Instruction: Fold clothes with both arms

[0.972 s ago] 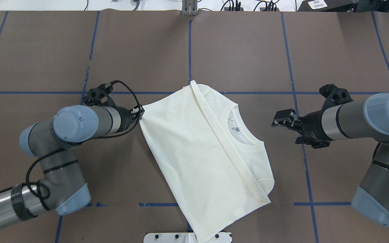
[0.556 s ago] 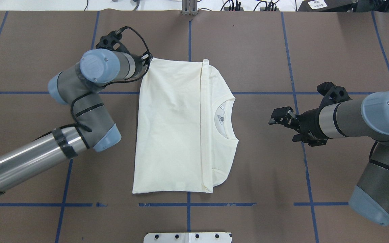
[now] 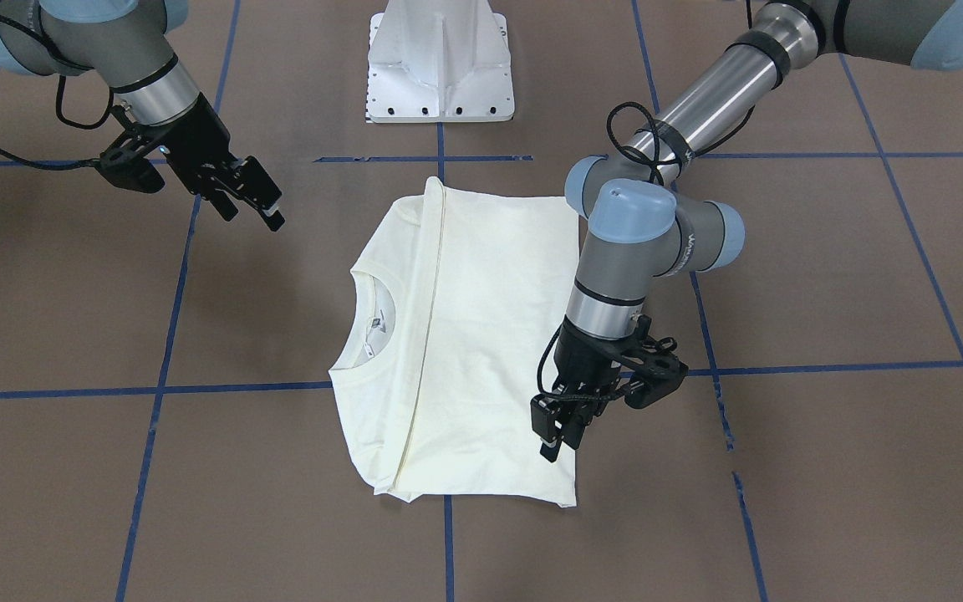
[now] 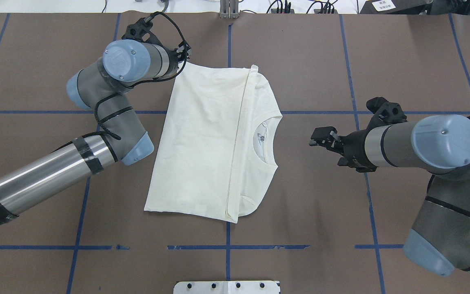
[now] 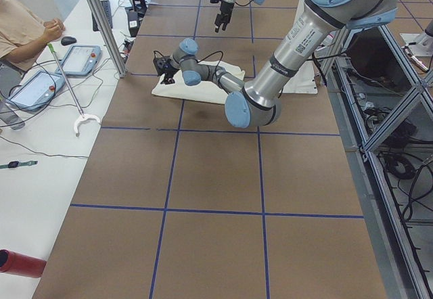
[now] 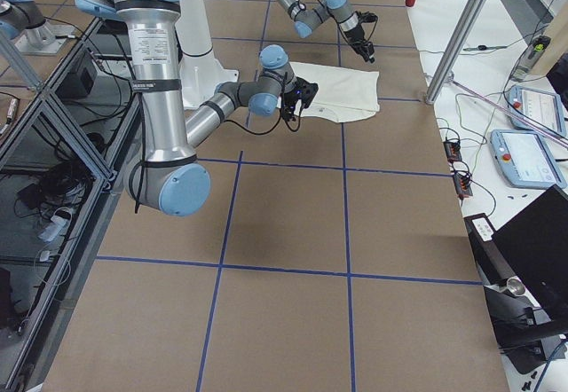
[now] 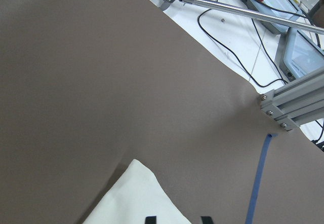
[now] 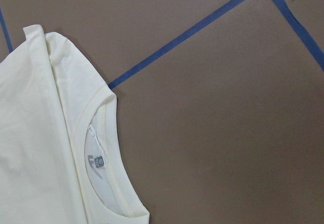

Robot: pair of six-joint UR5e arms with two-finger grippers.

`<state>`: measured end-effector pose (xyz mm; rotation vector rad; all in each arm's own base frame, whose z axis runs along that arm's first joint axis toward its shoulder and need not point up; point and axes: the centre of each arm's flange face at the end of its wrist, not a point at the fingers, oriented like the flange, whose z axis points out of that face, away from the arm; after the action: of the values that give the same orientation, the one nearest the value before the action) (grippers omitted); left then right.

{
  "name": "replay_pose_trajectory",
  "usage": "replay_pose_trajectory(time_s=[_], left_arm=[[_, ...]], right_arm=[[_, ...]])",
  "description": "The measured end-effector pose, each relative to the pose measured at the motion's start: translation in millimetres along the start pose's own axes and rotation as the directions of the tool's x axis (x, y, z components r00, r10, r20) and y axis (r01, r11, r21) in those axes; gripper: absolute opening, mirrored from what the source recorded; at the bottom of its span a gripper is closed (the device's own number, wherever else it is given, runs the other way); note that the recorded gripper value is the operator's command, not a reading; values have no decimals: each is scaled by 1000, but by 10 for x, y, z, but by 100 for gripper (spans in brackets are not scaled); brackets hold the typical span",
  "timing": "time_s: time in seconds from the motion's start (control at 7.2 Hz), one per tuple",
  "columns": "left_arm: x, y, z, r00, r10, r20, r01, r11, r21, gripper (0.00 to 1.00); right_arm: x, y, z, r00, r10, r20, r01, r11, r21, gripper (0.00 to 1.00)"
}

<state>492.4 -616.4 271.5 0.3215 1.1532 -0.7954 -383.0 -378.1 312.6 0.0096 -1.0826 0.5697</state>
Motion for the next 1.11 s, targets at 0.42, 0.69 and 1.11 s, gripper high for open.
replay_pose_trajectory(time_s=[0.42,0.69,1.11], left_arm=[[-279,35,-433,999,6,-34,-9,997,-76,49],[-265,52,-531,999,7,-47,-11,996,-87,49],[-274,57,-575,999,7,-52,-11,996,-90,49]], right_arm=[[-962,792,582,974,-162,-156,153,986,-65,100],[-1360,1125,813,903,-343,-260,316,938,-139,100],[-1562,1344,1174,781,-528,-333,423,840,-341,100]])
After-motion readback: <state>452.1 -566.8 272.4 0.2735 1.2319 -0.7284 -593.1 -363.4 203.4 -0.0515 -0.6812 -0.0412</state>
